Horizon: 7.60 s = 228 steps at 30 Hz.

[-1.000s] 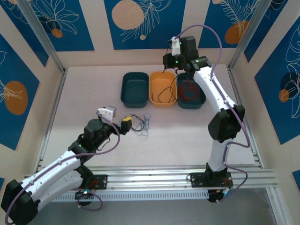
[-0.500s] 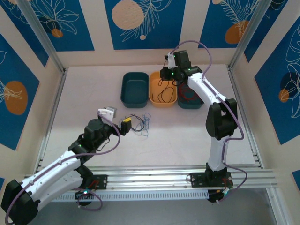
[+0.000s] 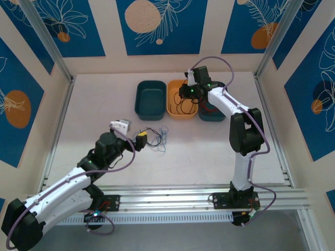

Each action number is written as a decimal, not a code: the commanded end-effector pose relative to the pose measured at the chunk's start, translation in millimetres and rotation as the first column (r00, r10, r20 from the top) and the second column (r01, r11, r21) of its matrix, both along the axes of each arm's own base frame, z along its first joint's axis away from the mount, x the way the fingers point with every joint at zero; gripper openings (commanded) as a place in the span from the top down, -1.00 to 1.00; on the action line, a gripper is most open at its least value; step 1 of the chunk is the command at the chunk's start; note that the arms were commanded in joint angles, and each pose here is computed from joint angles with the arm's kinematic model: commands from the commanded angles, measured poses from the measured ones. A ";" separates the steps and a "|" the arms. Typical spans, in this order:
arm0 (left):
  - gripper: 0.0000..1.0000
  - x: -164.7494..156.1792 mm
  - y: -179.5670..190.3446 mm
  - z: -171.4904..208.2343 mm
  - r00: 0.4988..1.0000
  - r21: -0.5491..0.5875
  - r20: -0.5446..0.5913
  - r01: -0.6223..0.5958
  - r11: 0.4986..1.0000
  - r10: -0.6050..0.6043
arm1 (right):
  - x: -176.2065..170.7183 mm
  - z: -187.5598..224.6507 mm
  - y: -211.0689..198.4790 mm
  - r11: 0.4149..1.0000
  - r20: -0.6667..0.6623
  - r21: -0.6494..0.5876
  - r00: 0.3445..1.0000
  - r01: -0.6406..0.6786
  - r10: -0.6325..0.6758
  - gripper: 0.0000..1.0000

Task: Untangle the cables

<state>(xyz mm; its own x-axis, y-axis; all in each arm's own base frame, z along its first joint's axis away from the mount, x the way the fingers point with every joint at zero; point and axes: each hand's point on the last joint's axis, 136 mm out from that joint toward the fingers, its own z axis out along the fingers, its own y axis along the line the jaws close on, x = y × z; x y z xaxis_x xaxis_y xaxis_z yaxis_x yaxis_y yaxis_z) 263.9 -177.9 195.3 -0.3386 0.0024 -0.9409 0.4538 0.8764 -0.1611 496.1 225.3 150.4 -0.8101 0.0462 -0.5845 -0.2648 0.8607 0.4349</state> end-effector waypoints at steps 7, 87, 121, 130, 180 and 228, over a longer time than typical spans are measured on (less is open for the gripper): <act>-1.00 1.9 -3.7 11.0 1.000 -0.009 0.026 0.012 1.000 -0.011 | 1.7 -57.7 1.7 0.998 -0.174 -0.043 0.984 0.037 -0.044 1.00; 0.06 82.0 -29.4 -132.8 0.740 0.155 -0.671 0.207 0.966 -0.050 | -173.4 33.1 9.2 0.977 -0.095 -0.099 0.975 0.190 -0.199 -0.98; 1.00 4.5 -12.7 -29.3 0.832 0.081 -0.536 0.218 0.973 -0.142 | -181.0 -38.2 118.0 0.992 -0.303 0.051 0.945 -0.112 0.122 -0.98; 1.00 8.4 -15.2 -30.9 0.830 0.072 -0.540 0.211 0.975 -0.140 | -198.0 -56.1 127.0 0.986 -0.328 0.027 0.931 -0.162 0.162 -0.98; 1.00 -3.4 84.8 100.0 0.975 0.381 -0.155 -0.089 0.920 0.158 | -209.3 -62.7 3.4 0.977 -0.263 -0.211 0.962 0.017 -0.073 -0.69; 1.00 -13.9 2.1 159.5 0.921 0.322 0.103 0.327 0.888 -0.376 | -248.6 105.3 152.4 0.581 0.345 0.188 0.607 -0.792 0.716 1.00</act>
<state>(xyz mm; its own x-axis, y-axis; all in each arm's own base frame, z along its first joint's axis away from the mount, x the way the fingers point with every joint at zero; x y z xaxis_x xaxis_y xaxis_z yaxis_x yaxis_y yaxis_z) 241.7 -182.3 350.4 -0.1084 0.3929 -0.9132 0.7780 0.6054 0.1681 255.3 377.5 243.9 -0.4969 -0.3388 -0.7989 -0.8675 0.1711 0.4671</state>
